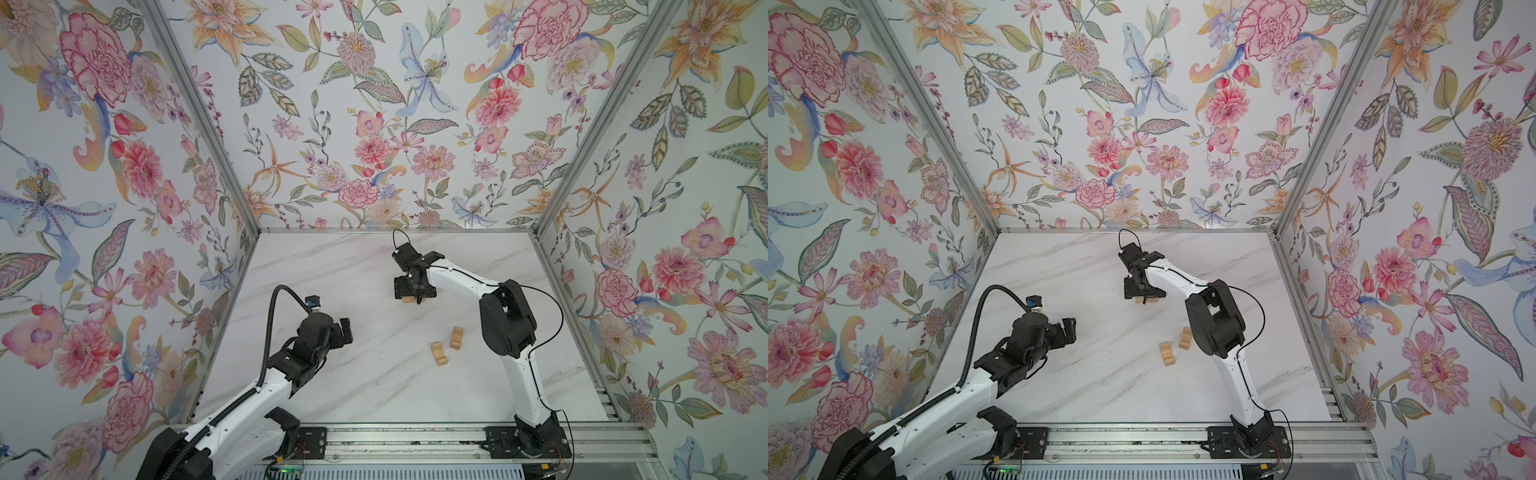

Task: Build the wood block tower

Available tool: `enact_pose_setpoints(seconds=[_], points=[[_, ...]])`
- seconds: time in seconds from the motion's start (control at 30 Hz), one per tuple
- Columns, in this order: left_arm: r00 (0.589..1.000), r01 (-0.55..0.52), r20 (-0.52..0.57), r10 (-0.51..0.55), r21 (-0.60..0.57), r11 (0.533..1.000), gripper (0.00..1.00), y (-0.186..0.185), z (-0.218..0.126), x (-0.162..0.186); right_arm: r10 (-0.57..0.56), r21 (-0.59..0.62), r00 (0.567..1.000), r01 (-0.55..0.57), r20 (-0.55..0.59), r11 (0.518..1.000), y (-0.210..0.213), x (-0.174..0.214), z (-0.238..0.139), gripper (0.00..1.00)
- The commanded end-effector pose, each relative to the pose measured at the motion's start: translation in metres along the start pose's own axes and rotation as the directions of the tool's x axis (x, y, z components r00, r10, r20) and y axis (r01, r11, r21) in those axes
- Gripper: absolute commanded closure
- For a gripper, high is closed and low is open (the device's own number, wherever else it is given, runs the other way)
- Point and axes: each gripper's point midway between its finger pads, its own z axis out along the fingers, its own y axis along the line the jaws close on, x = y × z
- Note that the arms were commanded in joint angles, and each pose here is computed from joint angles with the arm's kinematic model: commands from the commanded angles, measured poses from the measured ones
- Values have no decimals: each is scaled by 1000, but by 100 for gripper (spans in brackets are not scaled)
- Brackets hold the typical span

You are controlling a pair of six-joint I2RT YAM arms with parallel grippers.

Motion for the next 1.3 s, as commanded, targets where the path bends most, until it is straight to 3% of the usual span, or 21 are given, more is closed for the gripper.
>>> enact_pose_setpoints(seconds=[0.0,1.27], points=[[1000,-4,22,4,0,1000,1,-2,-6,-14,1,21,999,-1,-32,1000,-4,5,7,13],[999,8,34,-7,-5,1000,1,1,-11,-17,-4,26,999,5,-38,1000,-4,6,11,16]])
